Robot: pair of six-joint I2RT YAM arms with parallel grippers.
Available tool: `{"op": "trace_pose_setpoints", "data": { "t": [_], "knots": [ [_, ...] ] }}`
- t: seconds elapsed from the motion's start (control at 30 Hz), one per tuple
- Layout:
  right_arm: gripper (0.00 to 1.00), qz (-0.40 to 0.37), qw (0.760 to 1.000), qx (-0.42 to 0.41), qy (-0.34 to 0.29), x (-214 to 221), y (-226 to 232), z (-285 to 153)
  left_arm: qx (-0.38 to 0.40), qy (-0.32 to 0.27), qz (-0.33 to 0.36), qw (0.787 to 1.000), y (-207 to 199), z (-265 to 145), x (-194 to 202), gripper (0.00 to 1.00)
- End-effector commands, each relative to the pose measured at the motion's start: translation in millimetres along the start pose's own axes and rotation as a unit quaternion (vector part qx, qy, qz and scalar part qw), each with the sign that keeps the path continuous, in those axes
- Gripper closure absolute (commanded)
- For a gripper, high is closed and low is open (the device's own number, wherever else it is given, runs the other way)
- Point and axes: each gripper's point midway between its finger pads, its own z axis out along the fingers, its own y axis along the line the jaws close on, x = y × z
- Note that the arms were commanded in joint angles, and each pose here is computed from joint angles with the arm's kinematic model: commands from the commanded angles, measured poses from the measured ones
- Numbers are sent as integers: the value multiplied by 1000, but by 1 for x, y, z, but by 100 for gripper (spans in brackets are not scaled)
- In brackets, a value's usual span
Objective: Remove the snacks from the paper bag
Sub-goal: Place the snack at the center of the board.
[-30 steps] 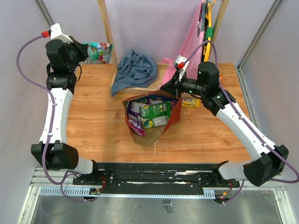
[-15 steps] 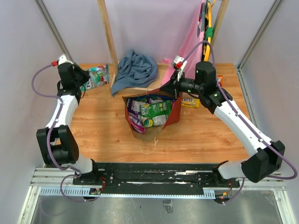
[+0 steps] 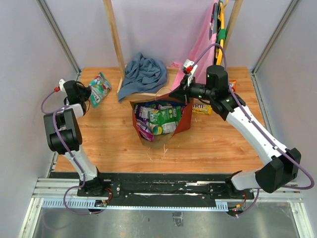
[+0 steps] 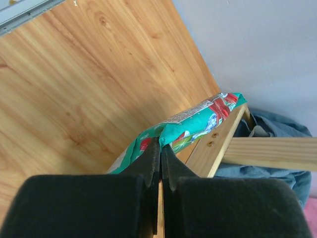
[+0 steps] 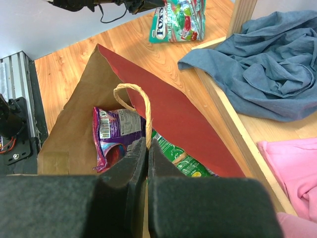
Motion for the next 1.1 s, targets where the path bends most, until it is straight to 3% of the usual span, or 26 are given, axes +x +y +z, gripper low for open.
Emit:
{"op": "trace_pose_setpoints", "data": {
  "t": [0.0, 0.1, 0.3, 0.47, 0.53, 0.63, 0.73, 0.8, 0.87, 1.07],
  "knots": [
    [99, 2, 1000, -5, -1, 1, -2, 1, 9, -47, -23, 999, -11, 26, -23, 100],
    [99, 3, 1000, -7, 0, 1, -3, 3, -30, -32, -28, 999, 5, 47, -16, 99],
    [99, 8, 1000, -10, 3, 2, -4, 7, -1, -2, -27, 1000, -4, 87, -8, 100],
    [99, 9, 1000, -9, 5, 3, -4, 6, -5, 51, 4, 999, -5, 132, 4, 99],
    [99, 9, 1000, -7, 8, 3, -4, 4, -5, 62, 31, 998, -8, 141, 2, 95],
    [99, 7, 1000, -1, 11, 4, -4, 1, -2, 60, 71, 996, -16, 141, -9, 78],
    [99, 8, 1000, -1, 12, 5, -4, 2, -20, 30, 99, 994, -18, 128, -28, 27],
    [99, 11, 1000, -5, 14, 7, -4, 3, -34, 9, 114, 993, -20, 116, -42, 9],
    [99, 12, 1000, -7, 14, 6, -4, 5, -44, -10, 124, 991, -23, 102, -56, 3],
    [99, 15, 1000, -2, 10, 5, -7, 7, -39, -39, 126, 990, -30, 42, -65, 2]
  ]
}}
